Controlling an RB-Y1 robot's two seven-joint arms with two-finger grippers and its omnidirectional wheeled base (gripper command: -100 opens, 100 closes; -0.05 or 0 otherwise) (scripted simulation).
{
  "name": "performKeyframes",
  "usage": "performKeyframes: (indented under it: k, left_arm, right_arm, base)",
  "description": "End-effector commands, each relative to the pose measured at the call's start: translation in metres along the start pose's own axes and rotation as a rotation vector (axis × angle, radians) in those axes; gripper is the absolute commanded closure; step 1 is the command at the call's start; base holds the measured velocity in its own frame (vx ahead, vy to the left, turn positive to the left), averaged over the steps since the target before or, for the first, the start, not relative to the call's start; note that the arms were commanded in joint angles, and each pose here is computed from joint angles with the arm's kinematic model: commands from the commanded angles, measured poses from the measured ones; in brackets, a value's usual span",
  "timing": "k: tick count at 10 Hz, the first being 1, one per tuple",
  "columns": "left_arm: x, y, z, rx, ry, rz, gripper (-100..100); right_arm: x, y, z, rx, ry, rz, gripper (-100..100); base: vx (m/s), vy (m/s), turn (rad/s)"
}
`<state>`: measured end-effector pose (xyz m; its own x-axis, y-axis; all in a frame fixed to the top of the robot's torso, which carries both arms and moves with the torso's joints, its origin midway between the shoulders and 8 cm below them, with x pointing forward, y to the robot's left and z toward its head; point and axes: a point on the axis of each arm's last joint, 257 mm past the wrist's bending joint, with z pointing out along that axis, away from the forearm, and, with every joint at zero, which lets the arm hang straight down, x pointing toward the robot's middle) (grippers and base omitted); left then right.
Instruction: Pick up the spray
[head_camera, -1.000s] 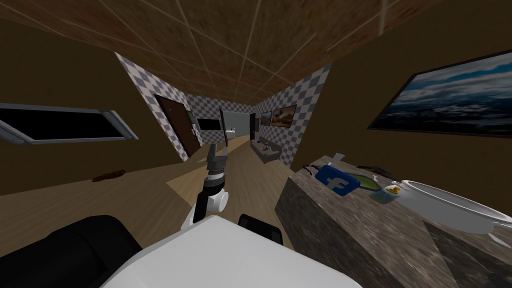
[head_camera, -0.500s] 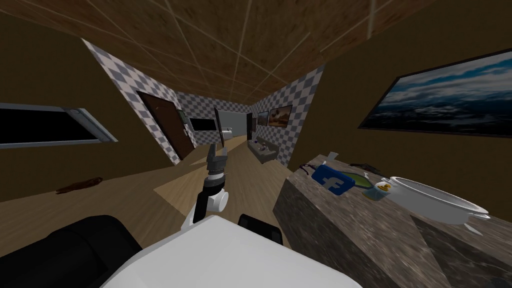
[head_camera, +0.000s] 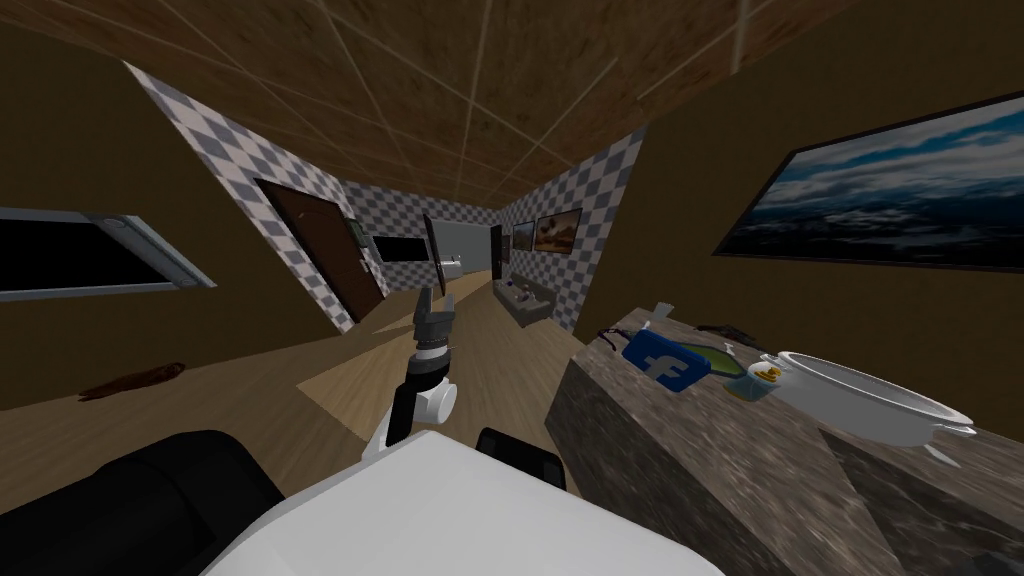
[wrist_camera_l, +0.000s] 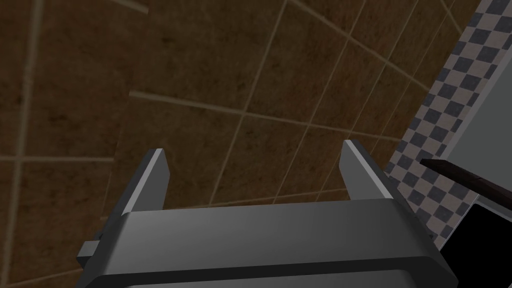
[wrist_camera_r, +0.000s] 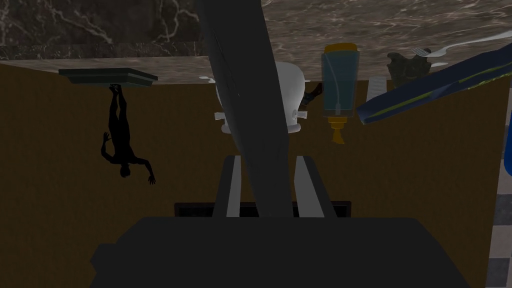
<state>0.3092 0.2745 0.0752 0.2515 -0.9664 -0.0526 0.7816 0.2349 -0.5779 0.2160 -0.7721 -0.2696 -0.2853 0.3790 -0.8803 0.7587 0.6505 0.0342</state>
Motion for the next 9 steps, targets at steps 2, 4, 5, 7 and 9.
performKeyframes:
  k: [2,4,5,7,9]
  left_arm:
    - [0.000,0.000,0.000,0.000,0.000,0.000,0]
    - [0.000,0.000,0.000,0.000,0.000,0.000,0]
    - [0.000,0.000,0.000,0.000,0.000,0.000,0]
    - [0.000,0.000,0.000,0.000,0.000,0.000,0]
    - [0.000,0.000,0.000,0.000,0.000,0.000,0]
  right_arm:
    - [0.002,-0.004,-0.017,-0.002,0.005,-0.018,100]
    - [-0.002,0.019,-0.019,-0.046,-0.004,-0.019,100]
    - [-0.011,0.007,-0.029,-0.025,-0.031,-0.014,100]
    - [-0.005,0.012,-0.040,-0.044,-0.018,-0.037,100]
    - [-0.019,0.011,-0.055,-0.047,-0.052,-0.037,100]
  base:
    - [0.125,-0.004,-0.111]
    - [-0.006,0.003,0.031]
    - [0.115,-0.014,-0.286]
    - [0.114,-0.002,-0.092]
    - [0.071,-0.006,-0.122]
